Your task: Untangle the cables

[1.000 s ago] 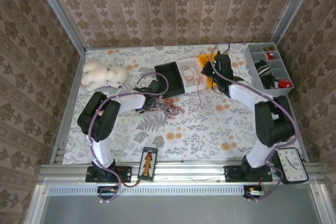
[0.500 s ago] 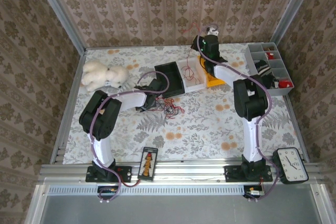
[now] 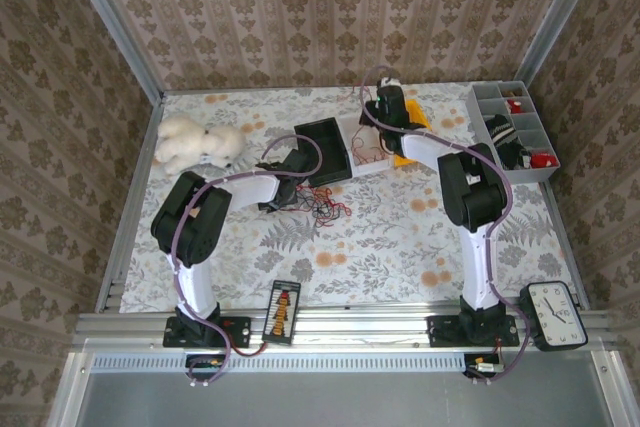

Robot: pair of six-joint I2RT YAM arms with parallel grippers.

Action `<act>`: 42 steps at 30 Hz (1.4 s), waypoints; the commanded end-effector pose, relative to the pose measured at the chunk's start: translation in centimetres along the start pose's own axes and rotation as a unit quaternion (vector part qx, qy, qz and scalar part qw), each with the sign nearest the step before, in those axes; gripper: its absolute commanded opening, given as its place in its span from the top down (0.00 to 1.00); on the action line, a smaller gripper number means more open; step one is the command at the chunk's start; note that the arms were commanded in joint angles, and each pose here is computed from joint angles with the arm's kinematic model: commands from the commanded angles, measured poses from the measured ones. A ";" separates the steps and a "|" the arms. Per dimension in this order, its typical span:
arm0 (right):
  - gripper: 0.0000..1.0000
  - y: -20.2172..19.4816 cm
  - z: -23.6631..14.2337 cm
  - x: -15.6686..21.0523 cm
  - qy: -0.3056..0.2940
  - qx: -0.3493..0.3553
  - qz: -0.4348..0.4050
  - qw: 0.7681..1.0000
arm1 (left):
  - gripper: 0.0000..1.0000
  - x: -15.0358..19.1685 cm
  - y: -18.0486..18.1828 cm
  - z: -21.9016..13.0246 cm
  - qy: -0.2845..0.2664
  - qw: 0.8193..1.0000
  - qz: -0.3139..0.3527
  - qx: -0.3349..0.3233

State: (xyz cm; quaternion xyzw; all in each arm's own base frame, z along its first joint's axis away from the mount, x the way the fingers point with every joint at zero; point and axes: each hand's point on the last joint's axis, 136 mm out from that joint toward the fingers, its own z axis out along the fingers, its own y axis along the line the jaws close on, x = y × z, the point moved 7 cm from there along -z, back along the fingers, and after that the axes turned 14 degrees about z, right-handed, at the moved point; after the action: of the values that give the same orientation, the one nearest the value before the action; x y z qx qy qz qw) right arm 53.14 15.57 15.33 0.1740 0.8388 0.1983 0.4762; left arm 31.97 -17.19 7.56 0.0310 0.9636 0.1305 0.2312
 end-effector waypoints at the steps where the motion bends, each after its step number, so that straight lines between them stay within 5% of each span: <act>1: 1.00 0.3 -2.8 0.3 0.021 0.013 -0.036 0.999 | 1.00 1.8 -0.6 2.9 0.044 0.999 0.004 0.024; 16: 1.00 -2.7 -4.4 3.3 0.113 0.124 -0.056 0.984 | 1.00 1.6 -0.9 2.5 0.038 0.999 0.008 0.022; 24: 1.00 -2.8 -5.3 4.1 0.104 0.184 -0.055 0.976 | 1.00 1.5 -0.9 2.5 0.037 0.999 0.011 0.021; 35: 1.00 -0.6 -5.4 2.2 0.082 0.093 0.042 0.991 | 1.00 1.7 -0.8 2.3 0.032 0.999 0.010 0.023; 42: 1.00 0.0 -4.7 -0.7 0.057 0.097 0.045 0.993 | 1.00 1.6 -0.8 2.3 0.030 0.999 0.011 0.026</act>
State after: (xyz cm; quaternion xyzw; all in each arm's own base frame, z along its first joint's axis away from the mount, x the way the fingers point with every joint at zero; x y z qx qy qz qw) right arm 48.34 14.63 14.95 0.2355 0.8881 0.1313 0.3723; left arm 31.99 -17.19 7.59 0.0310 0.9638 0.1294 0.2310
